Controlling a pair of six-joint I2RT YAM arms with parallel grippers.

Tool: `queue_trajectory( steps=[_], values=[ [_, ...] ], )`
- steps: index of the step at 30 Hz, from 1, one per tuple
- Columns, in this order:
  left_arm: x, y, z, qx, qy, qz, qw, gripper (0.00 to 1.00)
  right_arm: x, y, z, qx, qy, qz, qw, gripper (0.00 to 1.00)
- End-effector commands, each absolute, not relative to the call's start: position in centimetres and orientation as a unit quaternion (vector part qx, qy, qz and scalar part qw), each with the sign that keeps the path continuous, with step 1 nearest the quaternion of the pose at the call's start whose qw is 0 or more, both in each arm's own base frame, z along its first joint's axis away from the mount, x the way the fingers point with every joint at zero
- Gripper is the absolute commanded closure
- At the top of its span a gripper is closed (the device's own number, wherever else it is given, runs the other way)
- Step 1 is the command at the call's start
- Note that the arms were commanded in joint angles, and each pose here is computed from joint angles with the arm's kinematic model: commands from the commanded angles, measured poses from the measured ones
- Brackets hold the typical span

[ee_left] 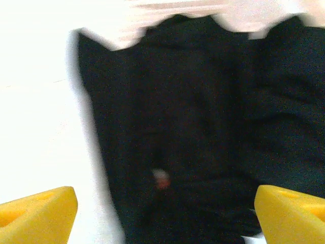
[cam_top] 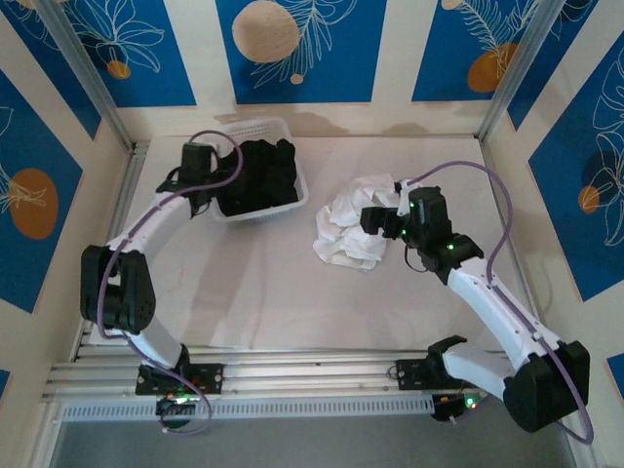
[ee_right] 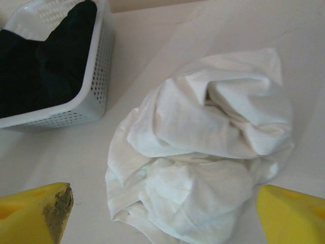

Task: Fold the inside-out t-shirt

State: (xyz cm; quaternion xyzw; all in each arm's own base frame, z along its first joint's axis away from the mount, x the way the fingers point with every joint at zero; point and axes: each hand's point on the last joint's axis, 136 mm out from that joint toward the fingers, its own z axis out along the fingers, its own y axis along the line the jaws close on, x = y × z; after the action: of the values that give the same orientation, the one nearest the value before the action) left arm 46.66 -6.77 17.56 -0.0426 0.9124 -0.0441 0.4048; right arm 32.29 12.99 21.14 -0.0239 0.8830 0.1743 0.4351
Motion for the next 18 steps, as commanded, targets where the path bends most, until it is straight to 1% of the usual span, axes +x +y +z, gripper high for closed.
queue_trajectory(
  steps=[1, 4, 7, 9, 12, 15, 18],
  values=[
    [46.0, -3.9, 14.1, -0.048, 0.933, 0.026, 0.356, 0.1, 32.9, 14.8, 21.7, -0.035, 0.874, 0.206, 0.439, 0.07],
    [46.8, -2.6, 12.2, -0.043, 0.943, 0.052, 0.327, 0.1, 33.0, 15.6, 21.3, -0.043, 0.878, 0.209, 0.429, 0.07],
    [47.4, -0.3, 11.2, -0.049, 0.945, 0.091, 0.309, 0.11, 33.0, 15.9, 20.9, -0.048, 0.881, 0.209, 0.423, 0.07],
    [47.7, 2.0, 10.9, -0.062, 0.943, 0.124, 0.301, 0.13, 32.9, 15.8, 20.7, -0.049, 0.883, 0.206, 0.419, 0.06],
    [47.8, 6.3, 11.3, -0.105, 0.938, 0.155, 0.291, 0.19, 32.7, 15.7, 20.5, -0.05, 0.885, 0.202, 0.417, 0.06],
    [47.6, 8.4, 13.8, -0.137, 0.924, 0.166, 0.315, 0.22, 32.8, 15.6, 20.5, -0.051, 0.886, 0.198, 0.417, 0.06],
    [47.4, 6.7, 17.1, -0.139, 0.908, 0.14, 0.369, 0.23, 33.0, 15.6, 20.3, -0.05, 0.886, 0.198, 0.417, 0.06]
  ],
)
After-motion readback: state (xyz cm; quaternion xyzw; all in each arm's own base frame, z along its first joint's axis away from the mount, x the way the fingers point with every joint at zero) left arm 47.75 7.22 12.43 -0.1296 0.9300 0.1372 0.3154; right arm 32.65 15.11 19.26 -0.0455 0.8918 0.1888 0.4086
